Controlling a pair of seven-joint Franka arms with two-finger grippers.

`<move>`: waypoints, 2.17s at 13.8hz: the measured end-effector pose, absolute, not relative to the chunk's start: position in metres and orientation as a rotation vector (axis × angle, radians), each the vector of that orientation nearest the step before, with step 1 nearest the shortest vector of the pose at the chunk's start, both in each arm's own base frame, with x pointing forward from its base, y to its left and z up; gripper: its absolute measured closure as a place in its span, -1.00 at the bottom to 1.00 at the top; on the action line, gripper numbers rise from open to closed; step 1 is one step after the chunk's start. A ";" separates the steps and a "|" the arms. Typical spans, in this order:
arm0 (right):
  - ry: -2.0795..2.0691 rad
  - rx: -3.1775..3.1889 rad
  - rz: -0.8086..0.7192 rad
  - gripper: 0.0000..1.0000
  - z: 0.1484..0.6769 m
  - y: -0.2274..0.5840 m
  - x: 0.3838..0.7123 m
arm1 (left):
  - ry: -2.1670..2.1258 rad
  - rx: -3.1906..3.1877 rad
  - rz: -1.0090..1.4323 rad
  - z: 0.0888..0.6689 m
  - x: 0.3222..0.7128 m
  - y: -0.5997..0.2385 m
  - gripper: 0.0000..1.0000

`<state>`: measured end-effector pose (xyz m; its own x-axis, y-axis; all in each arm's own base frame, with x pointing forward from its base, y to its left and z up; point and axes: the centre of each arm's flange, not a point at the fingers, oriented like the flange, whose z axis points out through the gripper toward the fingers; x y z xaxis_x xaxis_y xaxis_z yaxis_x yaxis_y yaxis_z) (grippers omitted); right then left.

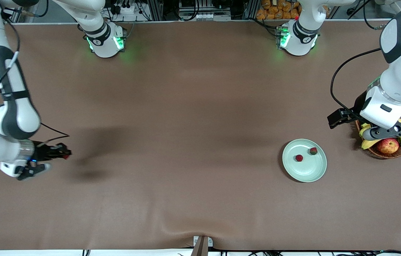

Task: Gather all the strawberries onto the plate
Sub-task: 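Grasp the last red strawberry with the right gripper and lift it, then carry the strawberry to mid-table while the left gripper approaches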

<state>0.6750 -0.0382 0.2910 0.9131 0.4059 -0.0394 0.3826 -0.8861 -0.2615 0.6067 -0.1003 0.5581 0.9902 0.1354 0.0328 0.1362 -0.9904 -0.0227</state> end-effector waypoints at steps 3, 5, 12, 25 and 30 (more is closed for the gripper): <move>-0.776 -2.799 0.049 0.36 0.293 0.073 0.691 | -0.224 -3.106 -0.034 0.554 0.607 -0.096 -1.00; -0.787 -2.805 -0.029 0.36 0.284 0.150 0.691 | -0.228 -3.105 -0.030 0.552 0.607 -0.094 -1.00; -0.459 -2.796 -0.218 0.36 0.243 0.384 0.632 | -0.225 -3.098 0.028 0.530 0.612 -0.095 -1.00; -0.201 -2.843 -0.313 -1.00 0.235 0.460 0.628 | -0.159 -3.109 0.029 0.486 0.622 -0.122 -1.00; -0.144 -2.985 -0.128 -1.00 0.330 0.302 0.693 | -0.097 -3.150 -0.075 0.423 0.634 -0.221 -1.00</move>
